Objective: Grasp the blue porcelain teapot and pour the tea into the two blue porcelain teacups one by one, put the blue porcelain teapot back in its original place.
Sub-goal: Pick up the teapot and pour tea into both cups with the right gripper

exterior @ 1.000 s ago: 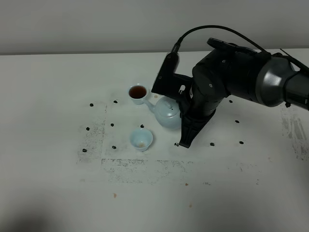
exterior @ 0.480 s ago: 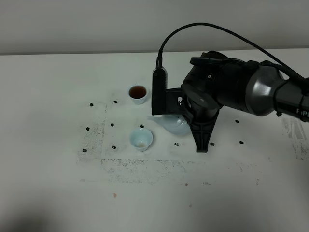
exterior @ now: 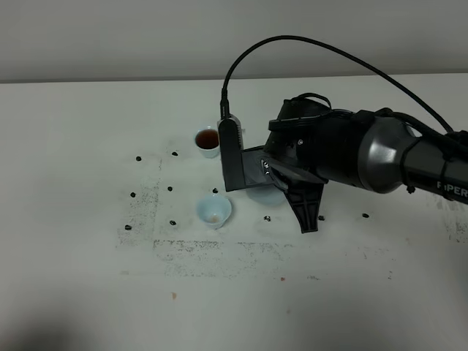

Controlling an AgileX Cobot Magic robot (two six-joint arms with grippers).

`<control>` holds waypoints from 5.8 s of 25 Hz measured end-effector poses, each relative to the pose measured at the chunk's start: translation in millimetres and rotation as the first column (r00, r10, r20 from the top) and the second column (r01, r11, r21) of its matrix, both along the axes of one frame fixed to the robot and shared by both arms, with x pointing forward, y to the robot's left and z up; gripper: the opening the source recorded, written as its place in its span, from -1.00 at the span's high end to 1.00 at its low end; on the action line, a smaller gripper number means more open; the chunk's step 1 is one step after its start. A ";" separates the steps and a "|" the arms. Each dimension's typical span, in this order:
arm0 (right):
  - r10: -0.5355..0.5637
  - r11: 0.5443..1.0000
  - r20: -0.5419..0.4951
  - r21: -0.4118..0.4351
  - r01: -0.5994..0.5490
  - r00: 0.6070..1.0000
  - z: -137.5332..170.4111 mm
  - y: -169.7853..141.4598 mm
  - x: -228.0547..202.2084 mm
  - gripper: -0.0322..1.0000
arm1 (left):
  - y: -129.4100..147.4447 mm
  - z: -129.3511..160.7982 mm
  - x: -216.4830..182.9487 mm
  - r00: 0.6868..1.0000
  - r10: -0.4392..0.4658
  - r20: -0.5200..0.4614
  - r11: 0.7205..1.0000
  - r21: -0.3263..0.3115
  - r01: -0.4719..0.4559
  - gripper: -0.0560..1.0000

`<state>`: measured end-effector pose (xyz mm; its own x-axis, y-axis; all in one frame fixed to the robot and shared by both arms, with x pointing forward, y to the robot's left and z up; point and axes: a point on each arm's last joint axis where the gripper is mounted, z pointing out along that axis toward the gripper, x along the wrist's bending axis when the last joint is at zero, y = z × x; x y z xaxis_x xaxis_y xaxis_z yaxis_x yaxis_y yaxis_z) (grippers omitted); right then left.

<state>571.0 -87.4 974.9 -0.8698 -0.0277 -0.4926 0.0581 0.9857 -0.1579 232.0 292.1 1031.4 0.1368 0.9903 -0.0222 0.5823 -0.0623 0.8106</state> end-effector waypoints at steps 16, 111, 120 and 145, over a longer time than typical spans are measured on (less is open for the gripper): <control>0.160 0.980 0.024 -0.125 -0.155 0.987 -12.7 16.0 -1.5 0.78 | 0.0 0.0 0.0 1.000 0.000 0.000 1.000 0.000 0.000 -0.18; 0.479 0.808 0.115 -0.446 -0.385 0.870 2.5 26.1 8.1 0.78 | 0.0 0.0 0.0 1.000 0.000 0.000 1.000 0.001 0.000 -0.18; 0.471 0.814 0.119 -0.439 -0.380 0.874 2.3 26.2 7.9 0.78 | 0.0 0.0 0.0 1.000 0.000 0.000 1.000 0.001 0.000 -0.18; 0.253 0.965 0.184 -0.122 -0.234 0.950 35.5 29.0 -4.7 0.78 | 0.0 0.0 0.0 1.000 0.000 0.000 1.000 0.001 0.000 -0.18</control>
